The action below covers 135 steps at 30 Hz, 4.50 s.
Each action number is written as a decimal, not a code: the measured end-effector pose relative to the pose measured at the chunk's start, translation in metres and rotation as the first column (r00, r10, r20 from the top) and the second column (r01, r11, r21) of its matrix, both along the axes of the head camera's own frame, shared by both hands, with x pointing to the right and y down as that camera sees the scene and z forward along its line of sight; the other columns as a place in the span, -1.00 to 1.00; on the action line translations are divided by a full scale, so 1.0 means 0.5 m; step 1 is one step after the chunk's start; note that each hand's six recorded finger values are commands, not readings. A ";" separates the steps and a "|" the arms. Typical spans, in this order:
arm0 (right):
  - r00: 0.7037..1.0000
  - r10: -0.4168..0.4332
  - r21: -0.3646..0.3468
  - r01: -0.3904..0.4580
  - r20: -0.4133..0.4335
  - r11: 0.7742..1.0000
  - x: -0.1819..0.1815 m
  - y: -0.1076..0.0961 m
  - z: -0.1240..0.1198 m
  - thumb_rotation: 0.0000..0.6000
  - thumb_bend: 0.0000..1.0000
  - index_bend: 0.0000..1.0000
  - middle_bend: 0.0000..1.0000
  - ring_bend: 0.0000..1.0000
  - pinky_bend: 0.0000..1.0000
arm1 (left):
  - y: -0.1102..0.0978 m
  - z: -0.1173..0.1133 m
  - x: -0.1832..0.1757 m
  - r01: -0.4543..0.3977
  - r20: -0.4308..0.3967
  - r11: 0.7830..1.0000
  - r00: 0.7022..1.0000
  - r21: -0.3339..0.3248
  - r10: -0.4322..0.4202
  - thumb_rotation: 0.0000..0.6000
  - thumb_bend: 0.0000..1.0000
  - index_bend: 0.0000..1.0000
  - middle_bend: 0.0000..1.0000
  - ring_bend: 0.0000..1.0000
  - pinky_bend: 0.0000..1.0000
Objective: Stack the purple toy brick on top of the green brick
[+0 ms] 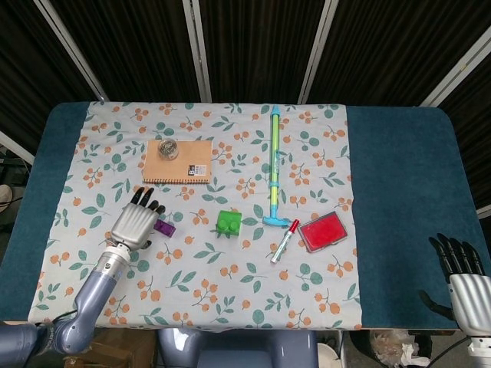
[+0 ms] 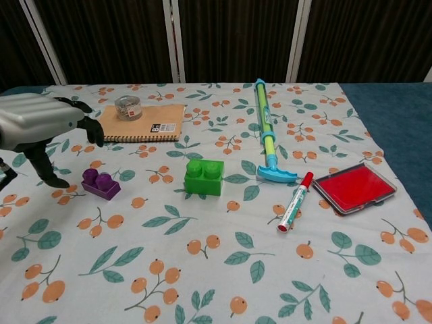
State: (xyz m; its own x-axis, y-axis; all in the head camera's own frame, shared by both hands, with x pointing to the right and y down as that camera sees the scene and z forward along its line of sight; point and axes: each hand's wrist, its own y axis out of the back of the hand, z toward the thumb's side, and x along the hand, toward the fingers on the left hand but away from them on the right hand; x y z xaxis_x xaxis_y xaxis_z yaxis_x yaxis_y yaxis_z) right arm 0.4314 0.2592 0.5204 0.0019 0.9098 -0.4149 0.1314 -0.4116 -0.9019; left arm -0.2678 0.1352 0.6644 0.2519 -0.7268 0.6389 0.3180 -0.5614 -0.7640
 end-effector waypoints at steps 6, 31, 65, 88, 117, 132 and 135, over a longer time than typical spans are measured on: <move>1.000 0.001 0.000 -0.001 0.000 1.000 0.001 -0.001 0.001 1.00 -0.56 -1.00 -0.87 -1.00 -1.00 | 0.009 0.020 0.001 0.013 0.002 1.000 1.000 0.000 -0.013 1.00 -0.53 -0.39 -0.47 -1.00 -1.00; 1.000 -0.001 -0.019 0.001 -0.012 1.000 0.000 -0.003 0.014 1.00 -0.56 -1.00 -0.87 -1.00 -1.00 | 0.030 0.089 0.020 0.006 0.001 1.000 1.000 -0.013 -0.006 1.00 -0.49 -0.33 -0.42 -1.00 -1.00; 1.000 0.004 -0.020 -0.004 -0.001 1.000 0.005 -0.004 0.012 1.00 -0.56 -1.00 -0.87 -1.00 -1.00 | 0.046 0.103 0.024 -0.022 0.038 1.000 0.999 -0.011 0.023 1.00 -0.47 -0.20 -0.30 -0.96 -1.00; 1.000 0.015 -0.026 -0.015 -0.002 1.000 0.010 -0.003 0.011 1.00 -0.56 -1.00 -0.87 -1.00 -1.00 | 0.054 0.106 0.020 -0.038 0.088 0.999 0.995 -0.007 0.038 1.00 -0.31 -0.11 -0.17 -0.93 -1.00; 1.000 0.014 -0.020 -0.014 0.005 1.000 0.008 -0.001 0.006 1.00 -0.56 -1.00 -0.87 -1.00 -1.00 | -0.010 0.007 0.009 0.044 0.117 0.997 0.992 0.060 -0.050 1.00 -0.21 0.02 -0.05 -0.86 -1.00; 1.000 0.012 -0.026 -0.012 0.008 1.000 0.008 -0.004 0.012 1.00 -0.56 -1.00 -0.87 -1.00 -1.00 | -0.072 -0.058 0.101 0.228 0.021 0.956 0.971 0.183 -0.236 1.00 -0.23 0.04 -0.02 -0.80 -1.00; 1.000 0.010 -0.027 -0.009 0.011 1.000 0.007 -0.005 0.013 1.00 -0.56 -1.00 -0.87 -1.00 -1.00 | -0.066 -0.060 0.126 0.256 0.000 0.945 0.965 0.203 -0.261 1.00 -0.23 0.04 -0.02 -0.80 -1.00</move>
State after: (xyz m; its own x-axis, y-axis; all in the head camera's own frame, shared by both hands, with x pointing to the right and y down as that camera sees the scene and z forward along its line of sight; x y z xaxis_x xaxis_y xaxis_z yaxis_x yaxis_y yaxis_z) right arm 0.4348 0.2568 0.5269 -0.0019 0.8981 -0.4397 0.1452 -0.4348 -0.8887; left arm -0.2049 0.1024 0.6345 0.0230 -0.8779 0.4783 0.2040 -0.4642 -0.8619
